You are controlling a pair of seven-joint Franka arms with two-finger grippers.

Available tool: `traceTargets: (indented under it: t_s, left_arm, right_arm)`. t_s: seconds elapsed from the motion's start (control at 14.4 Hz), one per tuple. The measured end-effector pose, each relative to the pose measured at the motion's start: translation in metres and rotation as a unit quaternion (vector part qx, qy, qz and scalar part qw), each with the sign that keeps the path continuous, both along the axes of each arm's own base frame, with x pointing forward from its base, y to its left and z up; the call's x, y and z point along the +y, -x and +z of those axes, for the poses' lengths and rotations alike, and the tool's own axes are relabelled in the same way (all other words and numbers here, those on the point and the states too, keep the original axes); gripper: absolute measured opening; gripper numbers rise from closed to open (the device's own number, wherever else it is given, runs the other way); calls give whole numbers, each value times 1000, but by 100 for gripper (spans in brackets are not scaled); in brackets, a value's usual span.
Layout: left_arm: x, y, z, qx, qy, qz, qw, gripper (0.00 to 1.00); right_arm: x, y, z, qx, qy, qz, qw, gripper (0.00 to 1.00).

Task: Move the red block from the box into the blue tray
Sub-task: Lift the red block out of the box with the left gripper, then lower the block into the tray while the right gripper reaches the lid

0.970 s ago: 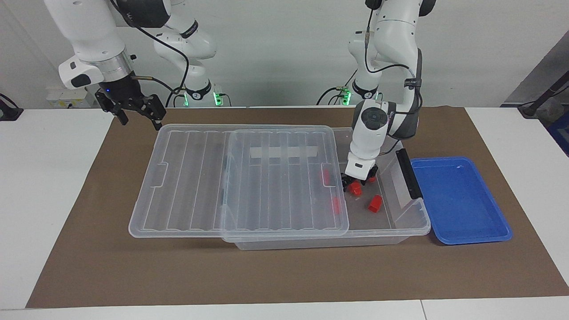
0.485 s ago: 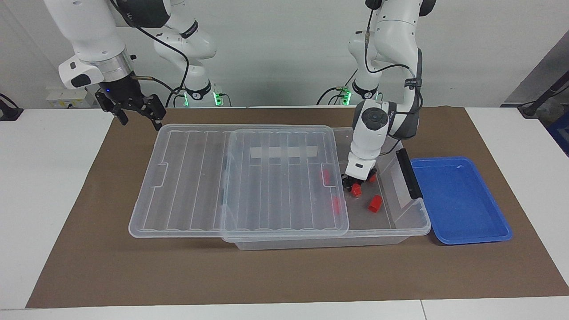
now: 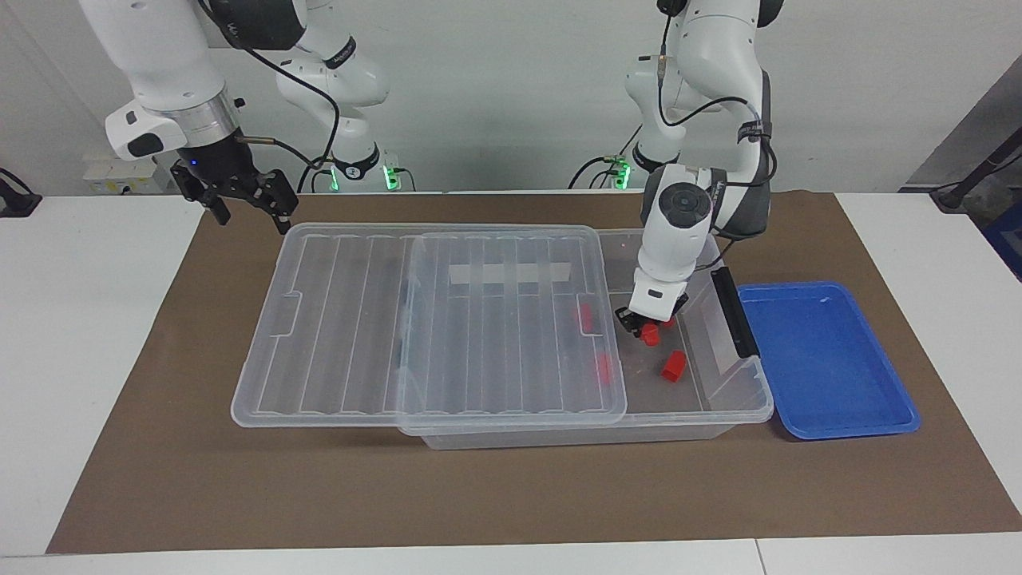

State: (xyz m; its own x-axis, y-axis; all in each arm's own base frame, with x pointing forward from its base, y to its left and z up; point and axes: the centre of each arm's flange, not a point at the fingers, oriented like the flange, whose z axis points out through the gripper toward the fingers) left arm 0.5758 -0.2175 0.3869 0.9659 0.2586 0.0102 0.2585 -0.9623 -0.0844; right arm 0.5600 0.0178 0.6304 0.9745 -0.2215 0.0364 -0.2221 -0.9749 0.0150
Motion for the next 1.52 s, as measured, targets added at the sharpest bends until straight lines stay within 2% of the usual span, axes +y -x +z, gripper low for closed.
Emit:
traceTargets:
  t_s: [0.07, 0.14, 0.35, 0.55, 0.69, 0.97, 1.11, 1.32, 1.52]
  left_arm:
    - [1, -4, 25, 5, -4, 1, 1000, 34]
    - [4, -7, 48, 10, -7, -1, 1000, 34]
    - [30, -13, 97, 27, -12, -22, 999, 34]
    - [83, -24, 126, 47, -11, -65, 997, 34]
    - [123, -31, 138, 51, -6, -104, 993, 34]
    - [226, -39, 141, 57, 6, -155, 986, 34]
    - [265, -40, 135, 45, 10, -164, 985, 34]
    - [301, -33, 92, 9, 16, -173, 985, 34]
    - [312, -17, 44, -7, 13, -181, 983, 34]
  right_arm:
    - [0, 0, 0, 0, 0, 0, 1000, 100]
    - [1, 0, -1, 1, 0, 1, 1000, 91]
    - [1, -4, -9, -9, -1, 1, 1000, 55]
    - [-1, -7, -28, -11, -2, -1, 1000, 23]
    - [-12, -10, -43, -17, -4, 0, 1000, 4]
    - [-61, -20, -87, -48, -3, -18, 999, 1]
    - [-75, -28, -105, -61, -2, -27, 998, 1]
    - [-78, -43, -134, -62, -3, -27, 998, 1]
    - [-78, -53, -154, -64, -4, -25, 998, 1]
